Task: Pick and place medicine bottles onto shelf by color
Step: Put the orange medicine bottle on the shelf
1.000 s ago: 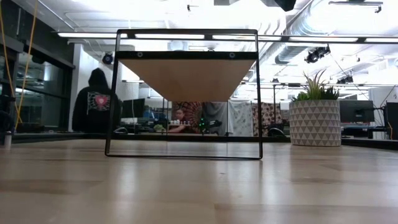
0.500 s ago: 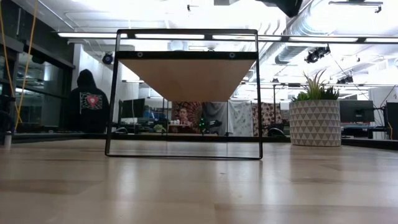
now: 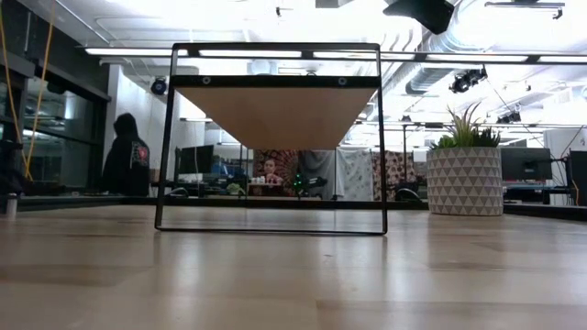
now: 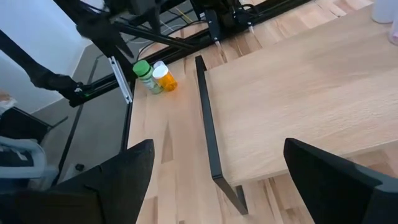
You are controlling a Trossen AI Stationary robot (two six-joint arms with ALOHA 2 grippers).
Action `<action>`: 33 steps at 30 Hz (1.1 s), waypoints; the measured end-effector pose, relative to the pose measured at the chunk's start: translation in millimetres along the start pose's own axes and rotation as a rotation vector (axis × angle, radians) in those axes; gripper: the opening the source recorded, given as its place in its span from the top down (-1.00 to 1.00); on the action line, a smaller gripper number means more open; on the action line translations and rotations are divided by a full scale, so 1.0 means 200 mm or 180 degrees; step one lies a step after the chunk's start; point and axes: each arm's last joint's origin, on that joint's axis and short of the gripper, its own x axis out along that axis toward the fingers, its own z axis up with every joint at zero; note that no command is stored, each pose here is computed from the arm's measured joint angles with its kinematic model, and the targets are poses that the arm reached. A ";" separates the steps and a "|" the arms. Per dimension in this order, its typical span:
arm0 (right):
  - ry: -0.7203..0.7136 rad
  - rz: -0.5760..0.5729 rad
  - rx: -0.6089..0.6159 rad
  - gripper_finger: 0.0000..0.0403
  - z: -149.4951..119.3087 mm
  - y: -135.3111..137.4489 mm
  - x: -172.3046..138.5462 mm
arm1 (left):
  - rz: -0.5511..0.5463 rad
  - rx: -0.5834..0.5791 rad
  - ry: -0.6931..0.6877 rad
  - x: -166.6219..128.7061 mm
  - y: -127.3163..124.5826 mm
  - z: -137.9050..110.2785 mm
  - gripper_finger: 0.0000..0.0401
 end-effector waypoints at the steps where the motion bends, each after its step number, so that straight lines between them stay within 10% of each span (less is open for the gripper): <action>1: 0.0004 -0.0002 -0.0007 -0.73 0.00 0.00 0.00 | 0.0015 -0.0097 0.0024 0.04 0.00 -0.02 -0.86; 8: 0.0010 -0.0012 -0.0079 -0.73 0.00 0.00 0.00 | 0.0235 -0.0706 0.0041 0.24 0.06 -0.07 -0.86; 33: -0.0015 -0.0069 -0.0079 -0.73 0.00 -0.01 0.00 | 0.0178 -0.0747 0.0426 0.52 0.16 -0.10 -0.86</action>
